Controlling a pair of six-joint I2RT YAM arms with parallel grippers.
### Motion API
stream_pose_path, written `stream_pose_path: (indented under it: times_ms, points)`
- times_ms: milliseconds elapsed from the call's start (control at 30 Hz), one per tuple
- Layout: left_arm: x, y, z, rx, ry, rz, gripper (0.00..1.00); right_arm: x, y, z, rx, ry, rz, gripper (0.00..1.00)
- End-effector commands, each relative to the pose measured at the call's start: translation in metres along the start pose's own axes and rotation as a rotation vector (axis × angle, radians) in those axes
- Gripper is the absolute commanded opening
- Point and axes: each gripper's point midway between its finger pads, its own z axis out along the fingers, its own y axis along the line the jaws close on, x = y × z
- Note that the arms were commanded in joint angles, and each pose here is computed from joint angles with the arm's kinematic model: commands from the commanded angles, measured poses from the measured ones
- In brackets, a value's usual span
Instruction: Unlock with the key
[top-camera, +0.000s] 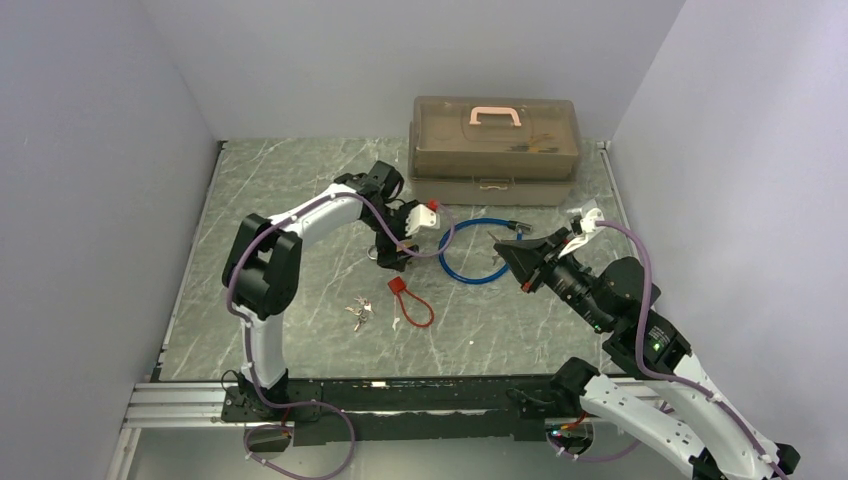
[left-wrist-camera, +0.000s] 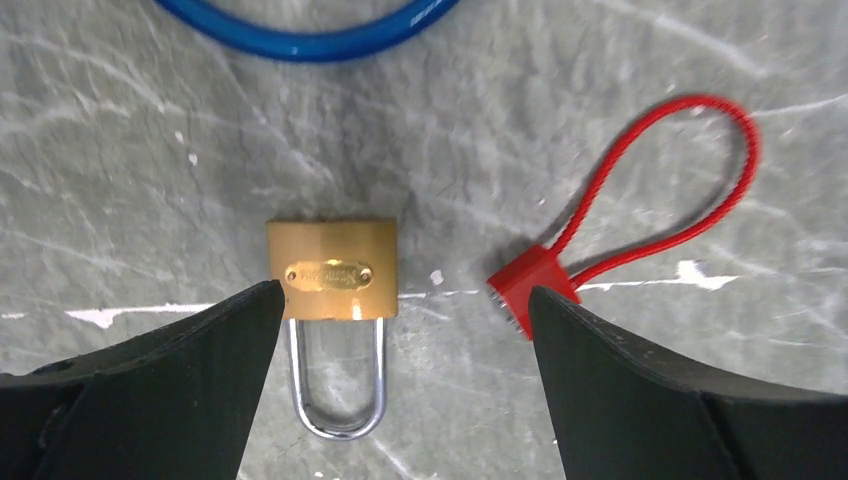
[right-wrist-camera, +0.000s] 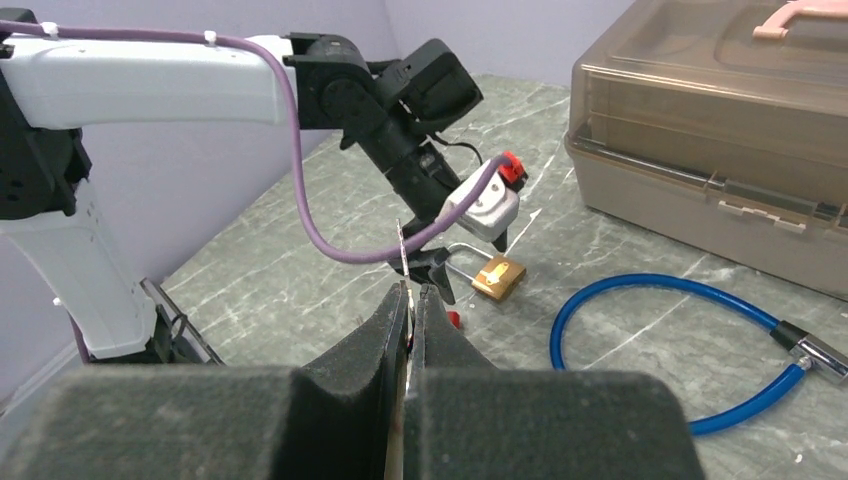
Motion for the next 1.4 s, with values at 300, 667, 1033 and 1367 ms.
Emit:
stream_pose_path:
  times_ms: [300, 667, 1033, 1367]
  points:
    - [0.03, 0.051, 0.023, -0.132, 0.112, 0.201, 1.0, -0.019, 0.004, 0.0, -0.006, -0.048, 0.003, 0.0]
    - [0.038, 0.044, 0.032, -0.01, 0.166, 0.259, 0.95, -0.019, 0.005, 0.003, -0.007, -0.039, -0.003, 0.0]
    - [0.053, 0.024, 0.046, 0.106, 0.255, 0.261, 0.77, -0.027, 0.006, -0.001, -0.006, -0.051, -0.01, 0.0]
    - [0.047, 0.021, 0.04, 0.074, 0.229, 0.225, 0.33, -0.036, 0.009, -0.004, -0.006, -0.058, -0.006, 0.0]
